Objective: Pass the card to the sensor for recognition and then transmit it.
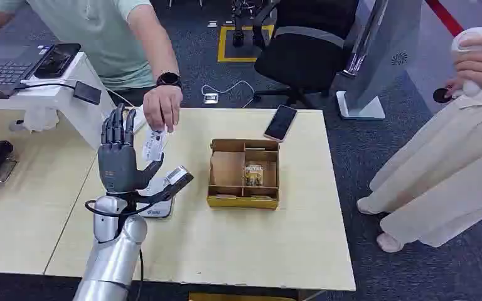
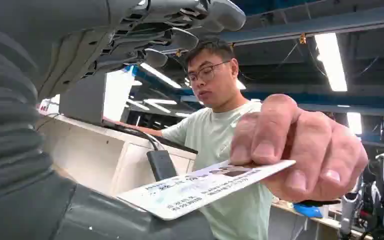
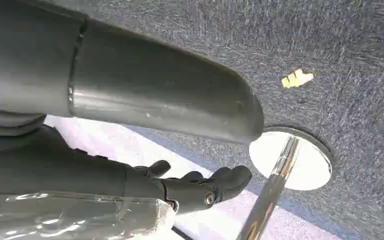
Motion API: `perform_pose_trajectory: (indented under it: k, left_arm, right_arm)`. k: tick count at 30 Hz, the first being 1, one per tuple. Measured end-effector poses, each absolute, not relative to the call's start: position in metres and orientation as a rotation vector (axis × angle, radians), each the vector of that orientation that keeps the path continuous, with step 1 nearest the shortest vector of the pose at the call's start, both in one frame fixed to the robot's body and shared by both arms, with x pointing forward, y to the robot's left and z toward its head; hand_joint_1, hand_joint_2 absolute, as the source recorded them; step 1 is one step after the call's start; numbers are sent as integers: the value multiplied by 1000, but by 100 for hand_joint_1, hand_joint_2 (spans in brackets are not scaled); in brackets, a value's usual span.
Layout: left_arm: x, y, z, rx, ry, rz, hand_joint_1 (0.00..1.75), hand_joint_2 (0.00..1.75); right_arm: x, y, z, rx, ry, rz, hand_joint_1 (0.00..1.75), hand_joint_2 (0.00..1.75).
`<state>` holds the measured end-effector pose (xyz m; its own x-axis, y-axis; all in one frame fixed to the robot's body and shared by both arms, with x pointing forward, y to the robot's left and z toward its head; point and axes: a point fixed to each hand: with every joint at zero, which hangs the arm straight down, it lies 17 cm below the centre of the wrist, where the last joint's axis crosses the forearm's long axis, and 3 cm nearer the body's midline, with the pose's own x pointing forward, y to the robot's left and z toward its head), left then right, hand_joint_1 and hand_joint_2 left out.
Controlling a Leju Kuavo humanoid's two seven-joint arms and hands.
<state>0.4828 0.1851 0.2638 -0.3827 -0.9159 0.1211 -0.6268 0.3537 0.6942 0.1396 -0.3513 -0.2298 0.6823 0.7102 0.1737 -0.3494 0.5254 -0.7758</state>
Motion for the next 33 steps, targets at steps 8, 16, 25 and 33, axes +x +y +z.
perform_pose_trajectory:
  k: [8,16,25,33]
  left_arm:
    - [480,180,266,1318,-2157,-766,175,175]
    - [478,175,267,1308,-2183,-780,175,175]
    - [478,173,269,1306,-2187,-774,175,175]
    - [478,173,269,1305,-2189,-773,175,175]
  right_arm:
    - [139,-351,-230,-783,-514,668,0,0]
    - [140,-350,-230,-782,-519,670,0,0]
    - [140,-350,-230,-782,-520,670,0,0]
    - [140,-350,-230,-782,-519,670,0,0]
